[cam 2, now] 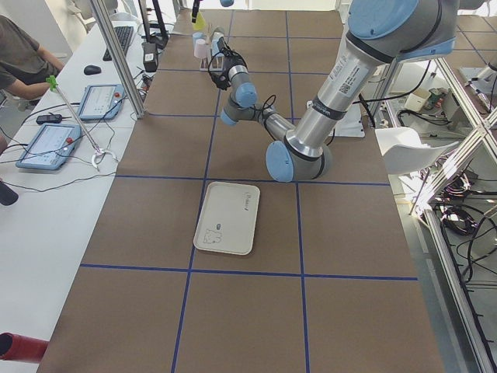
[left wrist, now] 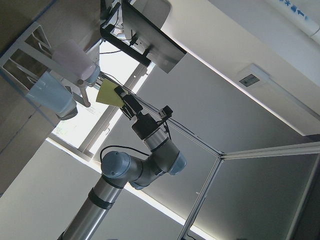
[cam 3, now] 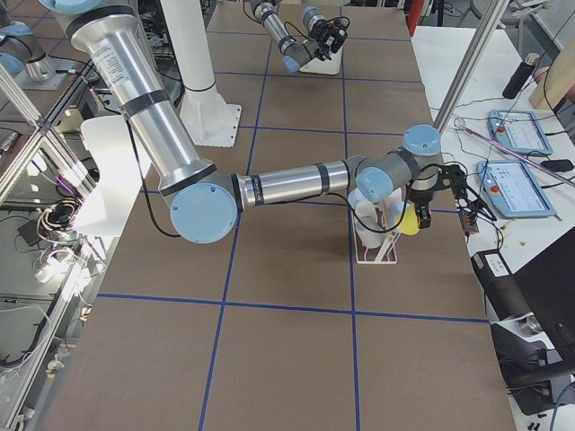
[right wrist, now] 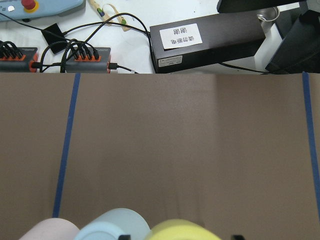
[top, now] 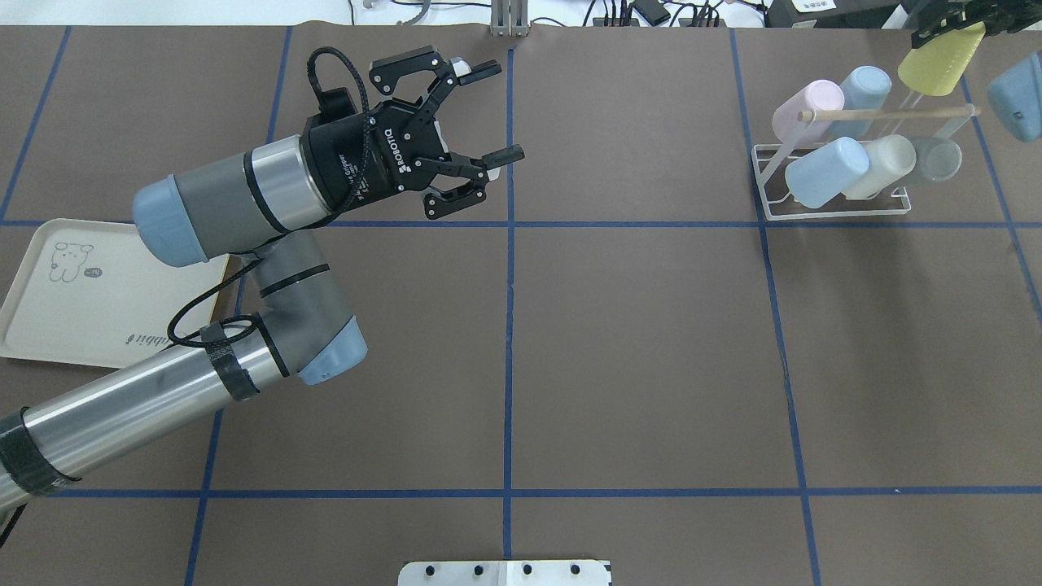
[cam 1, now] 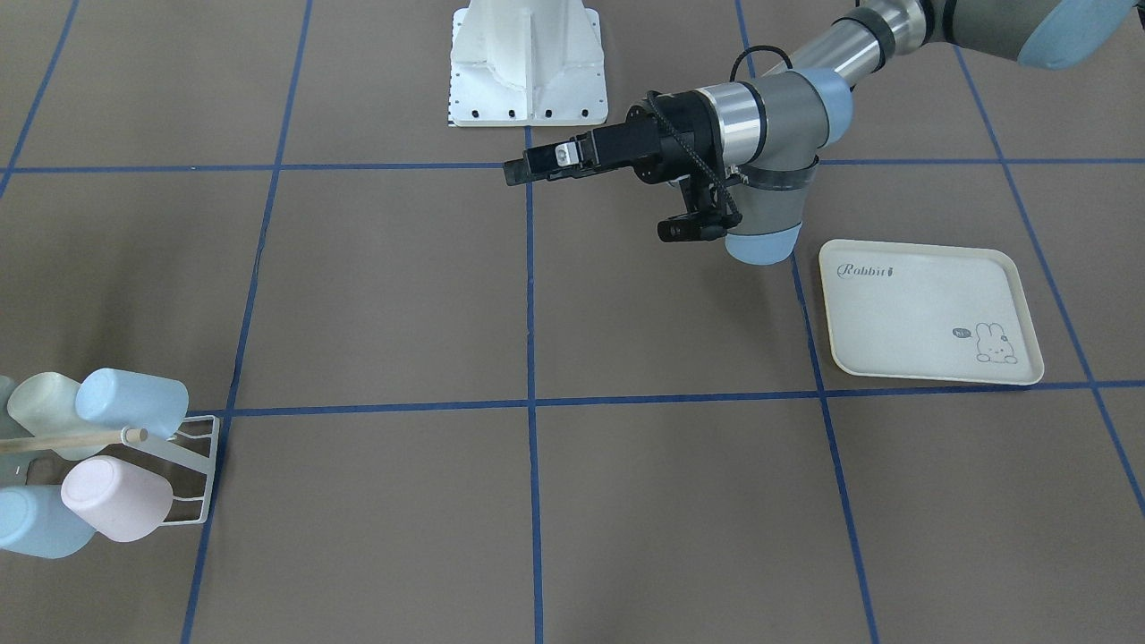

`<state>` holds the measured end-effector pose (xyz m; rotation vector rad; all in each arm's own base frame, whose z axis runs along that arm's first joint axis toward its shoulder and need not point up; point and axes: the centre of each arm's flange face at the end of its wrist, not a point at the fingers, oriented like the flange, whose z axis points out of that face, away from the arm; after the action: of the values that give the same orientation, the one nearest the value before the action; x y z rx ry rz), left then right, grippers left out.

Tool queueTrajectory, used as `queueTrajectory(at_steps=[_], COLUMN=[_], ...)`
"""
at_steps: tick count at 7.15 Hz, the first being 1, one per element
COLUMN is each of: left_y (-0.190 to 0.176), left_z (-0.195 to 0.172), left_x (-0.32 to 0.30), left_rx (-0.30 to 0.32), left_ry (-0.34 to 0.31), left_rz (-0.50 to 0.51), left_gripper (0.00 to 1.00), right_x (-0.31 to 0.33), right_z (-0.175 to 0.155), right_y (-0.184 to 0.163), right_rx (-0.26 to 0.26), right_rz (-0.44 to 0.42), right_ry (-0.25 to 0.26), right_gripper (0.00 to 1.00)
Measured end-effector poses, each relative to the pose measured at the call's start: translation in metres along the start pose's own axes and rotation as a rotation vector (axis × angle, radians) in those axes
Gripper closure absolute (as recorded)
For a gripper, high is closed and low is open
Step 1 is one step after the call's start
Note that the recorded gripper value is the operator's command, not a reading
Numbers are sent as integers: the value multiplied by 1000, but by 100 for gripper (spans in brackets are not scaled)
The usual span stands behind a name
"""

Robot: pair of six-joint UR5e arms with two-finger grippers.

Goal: Transfer IKEA cup to right arm and place on rack

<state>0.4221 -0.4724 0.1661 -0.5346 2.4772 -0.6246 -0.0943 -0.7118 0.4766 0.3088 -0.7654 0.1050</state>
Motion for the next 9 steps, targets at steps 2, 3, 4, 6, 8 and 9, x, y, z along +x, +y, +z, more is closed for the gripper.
queueTrajectory(at_steps=[2,3,4,6,8,9], left_y=[1,1,1,2,3,3], left_z=[1,1,1,2,3,3], left_x=[0,0,0,0,1,1], left_rx=[-1,-1,-2,-2,-4,-6], left_ry=[0,0,0,0,1,1], left_rz=[-1,0,0,-1,-1,0], left_gripper=[18,17,17,16,16,16], right_x=[1,1,0,0,-2,-2], right_z=[5,7,9,17,27,29], right_y=[3,3,5,9,15,17], right_rx=[0,-2,-4,-6,-7,-10], right_rz=[-4,-6,-7,-13,-25,-28], right_ry=[13,16,20,37,64,67], right_gripper=[100,100,100,64,0,0])
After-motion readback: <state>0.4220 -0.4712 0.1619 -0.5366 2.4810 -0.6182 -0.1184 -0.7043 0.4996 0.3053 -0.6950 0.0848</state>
